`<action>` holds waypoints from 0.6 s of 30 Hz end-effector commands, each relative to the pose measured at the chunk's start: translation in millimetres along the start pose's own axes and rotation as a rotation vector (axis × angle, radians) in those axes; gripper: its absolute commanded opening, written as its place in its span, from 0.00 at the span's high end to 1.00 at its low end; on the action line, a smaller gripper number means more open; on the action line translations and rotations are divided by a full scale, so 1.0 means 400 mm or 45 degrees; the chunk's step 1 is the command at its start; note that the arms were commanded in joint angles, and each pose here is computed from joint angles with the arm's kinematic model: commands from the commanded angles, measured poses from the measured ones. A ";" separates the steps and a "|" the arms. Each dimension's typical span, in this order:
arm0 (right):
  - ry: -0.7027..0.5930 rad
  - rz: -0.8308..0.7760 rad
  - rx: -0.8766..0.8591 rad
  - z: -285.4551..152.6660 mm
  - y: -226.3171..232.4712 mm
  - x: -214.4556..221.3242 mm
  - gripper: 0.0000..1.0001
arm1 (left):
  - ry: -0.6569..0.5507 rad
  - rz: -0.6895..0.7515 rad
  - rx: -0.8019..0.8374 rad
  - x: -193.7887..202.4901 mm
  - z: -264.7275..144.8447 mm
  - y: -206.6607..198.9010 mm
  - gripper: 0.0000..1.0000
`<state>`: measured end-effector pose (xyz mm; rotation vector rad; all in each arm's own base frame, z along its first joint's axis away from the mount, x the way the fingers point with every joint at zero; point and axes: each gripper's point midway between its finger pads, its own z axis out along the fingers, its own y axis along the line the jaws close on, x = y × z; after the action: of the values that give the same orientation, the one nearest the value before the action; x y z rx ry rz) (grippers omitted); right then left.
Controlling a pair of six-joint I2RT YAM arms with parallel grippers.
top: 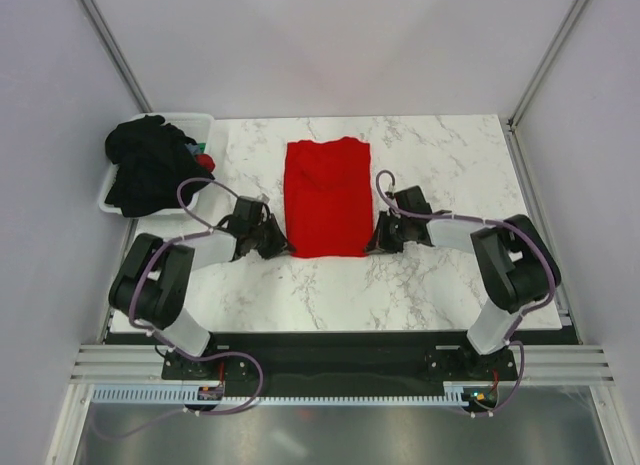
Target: Fold and stack the t-shirts
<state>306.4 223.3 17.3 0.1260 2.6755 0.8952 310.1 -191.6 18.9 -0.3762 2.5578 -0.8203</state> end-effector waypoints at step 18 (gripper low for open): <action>-0.184 0.093 -0.022 -0.417 0.125 0.267 1.00 | -0.021 0.003 0.090 0.270 -0.473 -0.084 0.98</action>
<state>147.8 205.9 136.0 0.1736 2.5183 1.0373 139.7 -183.7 139.3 -0.2258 2.4635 -0.9791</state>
